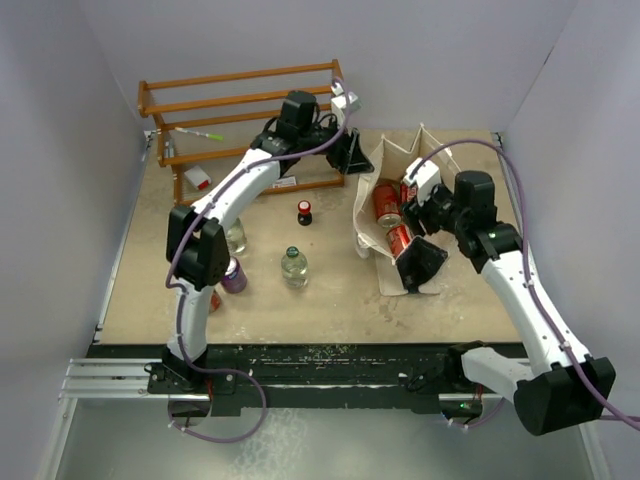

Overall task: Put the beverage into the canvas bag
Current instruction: Pick up the drink from the center of the board.

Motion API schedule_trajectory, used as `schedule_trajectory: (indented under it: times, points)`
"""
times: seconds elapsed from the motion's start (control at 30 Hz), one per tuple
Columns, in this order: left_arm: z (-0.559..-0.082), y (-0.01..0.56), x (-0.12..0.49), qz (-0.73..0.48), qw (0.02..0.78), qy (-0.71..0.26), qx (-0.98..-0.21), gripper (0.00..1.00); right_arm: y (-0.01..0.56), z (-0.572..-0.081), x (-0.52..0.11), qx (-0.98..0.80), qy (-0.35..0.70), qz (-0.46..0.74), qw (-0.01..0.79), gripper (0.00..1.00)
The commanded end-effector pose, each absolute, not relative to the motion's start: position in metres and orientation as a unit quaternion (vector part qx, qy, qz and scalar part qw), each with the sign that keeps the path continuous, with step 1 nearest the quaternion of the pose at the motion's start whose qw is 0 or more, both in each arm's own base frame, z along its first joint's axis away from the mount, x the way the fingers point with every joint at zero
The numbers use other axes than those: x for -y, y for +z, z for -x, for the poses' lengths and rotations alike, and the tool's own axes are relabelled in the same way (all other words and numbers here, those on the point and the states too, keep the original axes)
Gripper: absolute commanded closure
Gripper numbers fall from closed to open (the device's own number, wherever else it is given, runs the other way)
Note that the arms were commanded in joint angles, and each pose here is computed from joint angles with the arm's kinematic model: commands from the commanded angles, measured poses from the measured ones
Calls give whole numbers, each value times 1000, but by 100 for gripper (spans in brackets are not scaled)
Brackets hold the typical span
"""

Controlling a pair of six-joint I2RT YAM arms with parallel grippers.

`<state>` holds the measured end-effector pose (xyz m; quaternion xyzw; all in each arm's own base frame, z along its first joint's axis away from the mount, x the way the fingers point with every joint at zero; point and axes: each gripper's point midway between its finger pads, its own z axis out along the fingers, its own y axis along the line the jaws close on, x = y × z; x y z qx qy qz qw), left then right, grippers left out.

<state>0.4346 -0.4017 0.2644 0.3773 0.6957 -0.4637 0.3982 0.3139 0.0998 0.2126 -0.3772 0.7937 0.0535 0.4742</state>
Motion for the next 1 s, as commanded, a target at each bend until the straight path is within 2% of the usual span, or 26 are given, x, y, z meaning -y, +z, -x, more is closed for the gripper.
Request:
schedule_trajectory:
  times: [0.0,0.17,0.33,0.5,0.6,0.97]
  points:
    - [-423,369,367,-383,479,-465,-638,24,316,-342,-119,-731,87,312,601,32]
    - [-425,389,303,-337,508,-429,-667,14,360,-332,-169,-696,142,337,618,27]
    - [-431,403,213,-259,557,-334,-715,9,371,-308,-237,-671,221,377,600,25]
    - [-420,403,137,-175,585,-241,-754,5,333,-280,-303,-673,275,439,528,22]
    - [-413,400,106,-126,590,-225,-765,3,305,-269,-329,-674,285,466,498,21]
    - [-390,410,64,-64,605,-225,-761,1,217,-272,-357,-716,260,510,400,15]
